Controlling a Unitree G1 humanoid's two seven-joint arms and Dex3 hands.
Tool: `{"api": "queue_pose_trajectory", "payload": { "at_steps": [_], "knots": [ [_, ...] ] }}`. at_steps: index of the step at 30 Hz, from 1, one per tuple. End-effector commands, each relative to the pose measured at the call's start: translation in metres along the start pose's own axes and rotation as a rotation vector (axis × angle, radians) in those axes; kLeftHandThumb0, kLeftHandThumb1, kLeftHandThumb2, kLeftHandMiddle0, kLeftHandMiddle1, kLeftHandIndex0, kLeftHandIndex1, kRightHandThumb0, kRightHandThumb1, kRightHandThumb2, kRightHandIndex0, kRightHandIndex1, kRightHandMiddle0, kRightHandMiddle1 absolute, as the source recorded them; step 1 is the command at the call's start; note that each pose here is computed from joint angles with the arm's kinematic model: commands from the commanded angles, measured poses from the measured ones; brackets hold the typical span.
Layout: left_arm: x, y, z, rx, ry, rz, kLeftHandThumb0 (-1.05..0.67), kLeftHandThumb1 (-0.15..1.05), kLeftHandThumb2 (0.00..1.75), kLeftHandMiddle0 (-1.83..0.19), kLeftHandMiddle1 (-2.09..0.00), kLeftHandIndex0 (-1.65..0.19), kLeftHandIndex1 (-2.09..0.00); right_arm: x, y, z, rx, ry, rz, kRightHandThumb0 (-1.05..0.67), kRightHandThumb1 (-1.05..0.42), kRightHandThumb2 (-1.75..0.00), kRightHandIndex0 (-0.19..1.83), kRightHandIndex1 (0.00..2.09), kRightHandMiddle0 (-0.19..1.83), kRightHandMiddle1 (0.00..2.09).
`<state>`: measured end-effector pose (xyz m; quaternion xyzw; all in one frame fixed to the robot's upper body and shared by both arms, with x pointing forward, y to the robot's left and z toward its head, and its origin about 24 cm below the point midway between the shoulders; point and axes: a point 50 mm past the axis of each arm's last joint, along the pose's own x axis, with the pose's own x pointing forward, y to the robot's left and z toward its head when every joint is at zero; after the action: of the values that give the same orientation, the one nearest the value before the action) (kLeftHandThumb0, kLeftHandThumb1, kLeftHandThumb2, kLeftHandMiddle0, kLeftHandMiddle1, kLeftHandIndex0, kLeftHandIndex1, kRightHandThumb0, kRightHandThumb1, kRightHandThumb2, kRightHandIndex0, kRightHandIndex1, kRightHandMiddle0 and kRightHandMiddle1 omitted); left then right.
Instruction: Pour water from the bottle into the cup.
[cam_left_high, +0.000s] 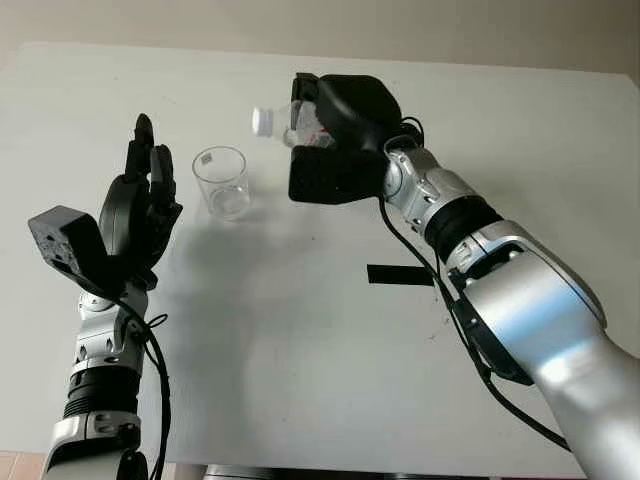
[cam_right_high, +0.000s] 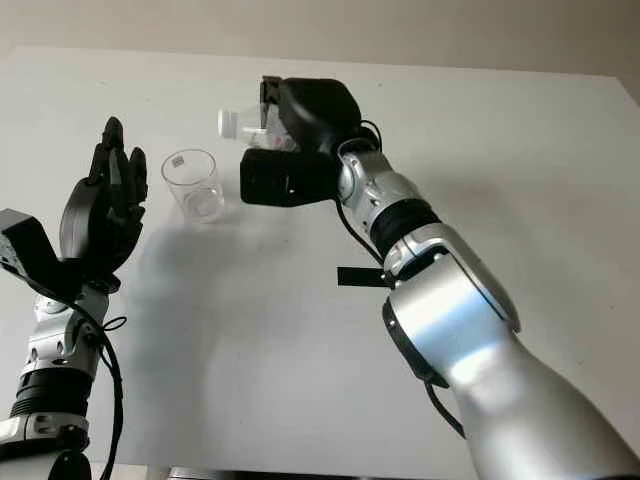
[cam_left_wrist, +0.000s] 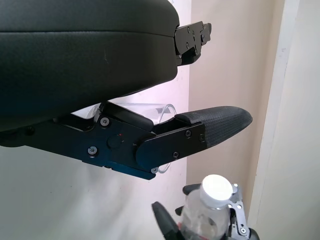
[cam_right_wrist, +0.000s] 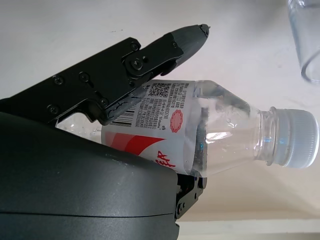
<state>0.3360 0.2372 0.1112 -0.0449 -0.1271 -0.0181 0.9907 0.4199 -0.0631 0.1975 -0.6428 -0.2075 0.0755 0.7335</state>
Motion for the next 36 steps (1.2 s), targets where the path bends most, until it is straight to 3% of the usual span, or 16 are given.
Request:
{"api": "queue_pose_trajectory", "payload": {
  "at_steps": [1, 7, 15, 19, 20, 22, 26, 32, 36],
  "knots": [
    [0.001, -0.002, 0.003, -0.004, -0.017, -0.003, -0.74, 1.05, 0.7, 0.19, 0.0, 0.19, 0.0, 0.007, -0.014, 0.013, -0.035, -0.037, -0.036, -0.2, -1.05, -0.17, 0.79, 2.09, 0.28, 2.09],
    [-0.003, -0.003, 0.001, -0.006, -0.012, -0.001, -0.73, 1.05, 0.72, 0.19, 0.0, 0.19, 0.0, 0.009, -0.01, 0.025, -0.072, -0.054, -0.02, -0.24, -1.05, -0.1, 0.72, 2.09, 0.13, 2.09],
    [-0.005, -0.005, -0.002, -0.02, 0.01, -0.007, -0.76, 1.05, 0.66, 0.19, 0.0, 0.19, 0.0, 0.015, -0.017, 0.043, -0.096, -0.092, -0.037, -0.27, -1.05, -0.17, 0.71, 2.09, 0.18, 2.09],
    [-0.006, -0.008, -0.005, -0.025, 0.01, -0.009, -0.74, 1.05, 0.69, 0.19, 0.0, 0.19, 0.0, 0.018, -0.024, 0.052, -0.162, -0.119, -0.059, -0.28, -1.03, -0.09, 0.69, 2.09, 0.22, 2.09],
    [-0.007, -0.009, -0.006, -0.025, 0.01, -0.008, -0.73, 1.05, 0.7, 0.19, 0.0, 0.19, 0.0, 0.019, -0.026, 0.055, -0.21, -0.136, -0.07, -0.3, -1.02, -0.07, 0.53, 2.09, 0.08, 2.08],
    [-0.008, -0.009, -0.007, -0.026, 0.01, -0.001, -0.73, 1.05, 0.71, 0.19, 0.0, 0.19, 0.0, 0.02, -0.031, 0.059, -0.275, -0.157, -0.079, -0.31, -1.02, -0.06, 0.41, 2.09, 0.0, 2.01],
    [-0.008, -0.009, -0.008, -0.039, 0.013, 0.001, -0.74, 1.05, 0.71, 0.19, 0.0, 0.19, 0.0, 0.02, -0.036, 0.06, -0.414, -0.203, -0.133, -0.35, -0.98, -0.05, 0.69, 2.09, 0.17, 1.81],
    [-0.008, -0.009, -0.01, -0.044, 0.013, 0.003, -0.74, 1.05, 0.71, 0.19, 0.0, 0.19, 0.0, 0.021, -0.039, 0.058, -0.587, -0.246, -0.144, -0.37, -0.97, -0.05, 0.72, 2.09, 0.18, 1.73],
    [-0.008, -0.008, -0.009, -0.045, 0.009, 0.008, -0.74, 1.05, 0.7, 0.19, 0.0, 0.19, 0.0, 0.02, -0.041, 0.058, -0.683, -0.284, -0.158, -0.41, -0.97, -0.05, 0.83, 2.09, 0.18, 1.81]
  ]
}}
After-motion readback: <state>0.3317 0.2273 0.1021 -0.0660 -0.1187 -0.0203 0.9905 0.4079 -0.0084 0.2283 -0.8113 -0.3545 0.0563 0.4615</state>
